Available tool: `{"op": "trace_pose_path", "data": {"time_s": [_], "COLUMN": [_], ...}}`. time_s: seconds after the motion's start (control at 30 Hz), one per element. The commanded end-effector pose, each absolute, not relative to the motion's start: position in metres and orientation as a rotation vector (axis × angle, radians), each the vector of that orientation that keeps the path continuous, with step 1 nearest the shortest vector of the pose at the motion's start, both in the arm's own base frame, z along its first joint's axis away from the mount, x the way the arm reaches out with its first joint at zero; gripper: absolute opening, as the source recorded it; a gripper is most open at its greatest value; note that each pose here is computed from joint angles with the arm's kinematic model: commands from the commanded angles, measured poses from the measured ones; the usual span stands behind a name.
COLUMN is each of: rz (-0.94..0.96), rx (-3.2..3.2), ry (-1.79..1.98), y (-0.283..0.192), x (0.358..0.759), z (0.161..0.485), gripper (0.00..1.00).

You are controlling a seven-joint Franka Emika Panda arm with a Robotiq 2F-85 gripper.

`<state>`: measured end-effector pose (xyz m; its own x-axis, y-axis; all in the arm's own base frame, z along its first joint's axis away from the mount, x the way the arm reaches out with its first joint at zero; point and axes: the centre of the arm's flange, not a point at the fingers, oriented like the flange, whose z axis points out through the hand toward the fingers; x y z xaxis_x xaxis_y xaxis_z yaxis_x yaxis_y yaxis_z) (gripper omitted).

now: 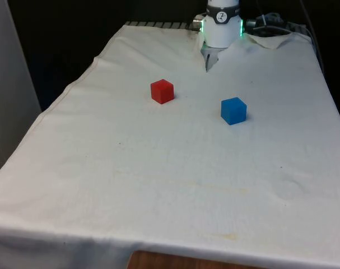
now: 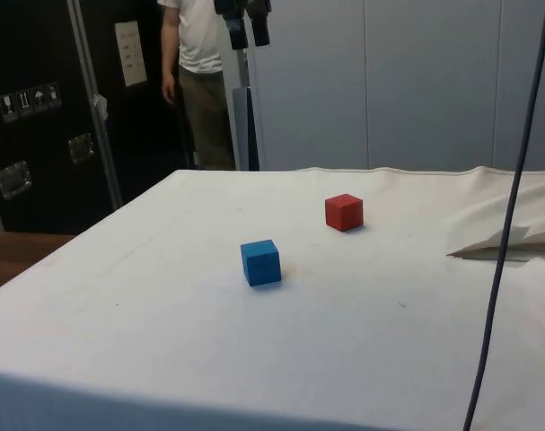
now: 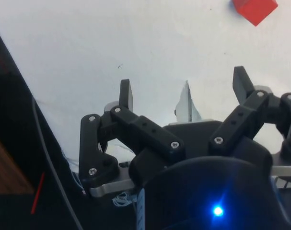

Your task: Stack the two cubes.

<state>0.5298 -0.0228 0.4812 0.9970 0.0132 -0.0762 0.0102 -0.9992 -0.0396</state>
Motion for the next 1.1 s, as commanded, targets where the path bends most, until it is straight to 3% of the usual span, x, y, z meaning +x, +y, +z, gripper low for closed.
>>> {"op": "trace_pose_path", "data": {"time_s": [0.0,1.07], "rz": [0.119,0.09], "rx": [-3.099,-3.146], "ry": [-0.017,0.232], "y": [-0.024,-0.038], "x": [0.528,0.517], "z": [0.482,0.479], "gripper": [1.0,1.0]}}
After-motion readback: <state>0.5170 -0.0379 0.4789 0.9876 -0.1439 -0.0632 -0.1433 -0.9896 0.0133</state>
